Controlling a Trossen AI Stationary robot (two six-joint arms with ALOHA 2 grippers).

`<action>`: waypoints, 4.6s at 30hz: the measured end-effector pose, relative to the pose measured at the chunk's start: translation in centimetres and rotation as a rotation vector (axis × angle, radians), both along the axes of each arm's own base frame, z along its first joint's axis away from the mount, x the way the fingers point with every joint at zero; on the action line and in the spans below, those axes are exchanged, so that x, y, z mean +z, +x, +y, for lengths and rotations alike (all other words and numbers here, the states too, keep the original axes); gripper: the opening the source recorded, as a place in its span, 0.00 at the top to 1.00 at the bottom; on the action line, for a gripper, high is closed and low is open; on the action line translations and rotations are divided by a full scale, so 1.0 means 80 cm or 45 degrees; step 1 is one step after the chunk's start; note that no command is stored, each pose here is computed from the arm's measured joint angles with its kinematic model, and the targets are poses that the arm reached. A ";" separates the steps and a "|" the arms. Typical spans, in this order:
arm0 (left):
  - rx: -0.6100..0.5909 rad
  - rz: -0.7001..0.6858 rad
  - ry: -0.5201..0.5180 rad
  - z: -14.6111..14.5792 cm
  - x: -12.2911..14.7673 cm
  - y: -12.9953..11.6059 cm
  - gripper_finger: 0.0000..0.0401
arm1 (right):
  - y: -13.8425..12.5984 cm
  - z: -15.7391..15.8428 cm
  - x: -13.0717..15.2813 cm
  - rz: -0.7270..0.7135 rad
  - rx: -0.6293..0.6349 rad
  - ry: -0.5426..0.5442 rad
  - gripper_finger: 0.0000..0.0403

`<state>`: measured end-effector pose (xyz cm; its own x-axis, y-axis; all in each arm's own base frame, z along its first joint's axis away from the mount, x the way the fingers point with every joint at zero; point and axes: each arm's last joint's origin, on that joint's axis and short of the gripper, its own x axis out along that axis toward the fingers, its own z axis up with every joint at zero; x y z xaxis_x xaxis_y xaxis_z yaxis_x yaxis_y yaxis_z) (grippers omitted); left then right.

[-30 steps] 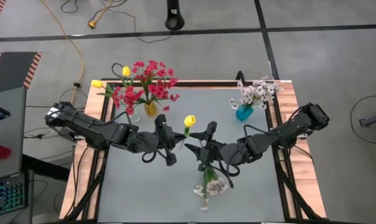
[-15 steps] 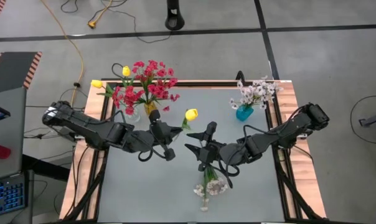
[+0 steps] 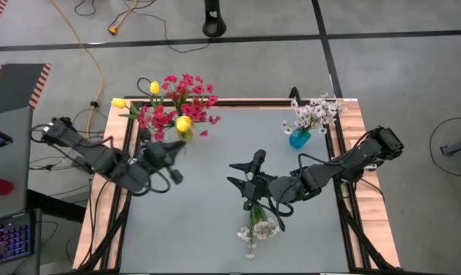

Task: Sort flowers into vase by color
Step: Put the yellow tulip into the transparent vase

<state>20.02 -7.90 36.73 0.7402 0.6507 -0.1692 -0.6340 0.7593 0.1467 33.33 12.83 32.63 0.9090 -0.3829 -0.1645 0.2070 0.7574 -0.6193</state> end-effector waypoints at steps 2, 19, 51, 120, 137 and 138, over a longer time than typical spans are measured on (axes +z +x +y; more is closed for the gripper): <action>0.059 -0.040 0.013 0.004 -0.011 -0.019 1.00 | 0.000 -0.001 0.000 0.000 -0.002 0.000 0.46; 0.363 -0.091 0.208 0.045 -0.106 -0.096 1.00 | 0.000 -0.001 -0.002 0.018 -0.004 -0.003 0.46; 0.569 0.028 0.264 0.078 -0.185 -0.099 1.00 | 0.000 -0.001 -0.002 0.020 -0.004 -0.003 0.46; 0.736 -0.184 -0.579 0.109 -0.197 -0.144 0.69 | 0.000 -0.002 -0.002 0.021 -0.007 -0.004 0.46; 0.676 -0.234 -0.683 0.113 -0.191 -0.169 0.72 | 0.000 -0.002 -0.002 0.021 -0.007 -0.004 0.46; 0.673 -0.238 -0.690 0.113 -0.190 -0.169 0.72 | 0.000 -0.002 -0.002 0.021 -0.007 -0.004 0.46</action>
